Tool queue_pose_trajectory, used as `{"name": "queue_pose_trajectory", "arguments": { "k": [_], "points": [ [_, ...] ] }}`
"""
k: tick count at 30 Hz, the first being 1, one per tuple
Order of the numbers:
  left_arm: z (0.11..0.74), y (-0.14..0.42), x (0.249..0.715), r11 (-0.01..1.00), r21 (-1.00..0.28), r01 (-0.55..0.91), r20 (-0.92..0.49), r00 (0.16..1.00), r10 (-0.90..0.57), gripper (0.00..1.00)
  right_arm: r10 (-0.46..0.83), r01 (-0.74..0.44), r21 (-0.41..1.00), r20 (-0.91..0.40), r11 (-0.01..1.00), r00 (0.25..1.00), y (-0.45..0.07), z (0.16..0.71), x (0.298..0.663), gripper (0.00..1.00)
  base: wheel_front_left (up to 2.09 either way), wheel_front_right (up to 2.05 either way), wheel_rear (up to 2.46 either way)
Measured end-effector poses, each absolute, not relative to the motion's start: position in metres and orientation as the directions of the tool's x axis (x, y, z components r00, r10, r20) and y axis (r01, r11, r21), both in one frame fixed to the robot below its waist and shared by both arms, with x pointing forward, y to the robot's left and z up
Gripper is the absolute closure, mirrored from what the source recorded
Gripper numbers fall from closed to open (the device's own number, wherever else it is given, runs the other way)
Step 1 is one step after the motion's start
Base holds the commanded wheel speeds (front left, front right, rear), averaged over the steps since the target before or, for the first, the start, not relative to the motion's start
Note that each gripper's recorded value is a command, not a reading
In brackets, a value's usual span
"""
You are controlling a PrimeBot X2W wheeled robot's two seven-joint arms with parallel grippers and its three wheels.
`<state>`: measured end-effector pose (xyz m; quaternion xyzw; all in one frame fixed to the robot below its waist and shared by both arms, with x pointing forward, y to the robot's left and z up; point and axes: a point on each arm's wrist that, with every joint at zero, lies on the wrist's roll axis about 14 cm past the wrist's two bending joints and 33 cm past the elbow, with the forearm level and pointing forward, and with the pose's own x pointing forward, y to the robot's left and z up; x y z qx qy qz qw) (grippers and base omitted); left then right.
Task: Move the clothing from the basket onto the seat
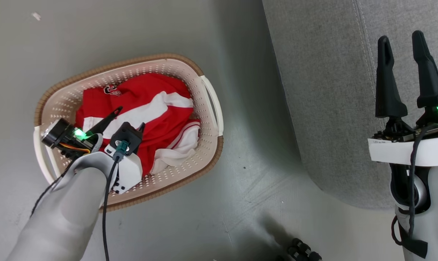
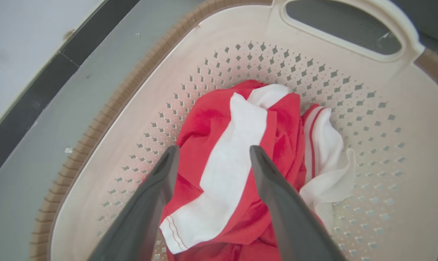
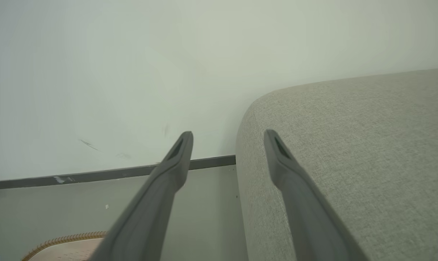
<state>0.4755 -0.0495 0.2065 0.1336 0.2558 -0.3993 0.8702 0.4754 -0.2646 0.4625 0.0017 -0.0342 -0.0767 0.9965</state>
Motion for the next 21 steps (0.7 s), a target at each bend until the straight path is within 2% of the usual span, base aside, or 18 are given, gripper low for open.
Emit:
{"name": "queue_pose_trajectory", "arguments": {
  "k": [9, 14, 21],
  "points": [
    [0.174, -0.052, 0.476, 0.609, 0.031, 0.793, -0.588, 0.507, -0.63, 0.0, -0.156, 0.157, -0.001, 0.047, 0.988, 0.987, -0.269, 0.451, 0.483, 0.0, 0.0, 0.0, 0.0],
    [0.158, -0.061, 0.48, 0.553, 0.059, 0.831, -0.592, 0.475, -0.651, 0.0, -0.159, 0.159, -0.001, 0.025, 0.987, 0.987, -0.271, 0.44, 0.486, 0.0, 0.0, 0.0, 0.0],
    [0.143, -0.066, 0.486, 0.538, 0.061, 0.841, -0.596, 0.463, -0.656, 0.0, -0.16, 0.16, -0.001, 0.014, 0.987, 0.987, -0.274, 0.433, 0.492, 0.0, 0.0, 0.0, 0.0]
  ]
}}
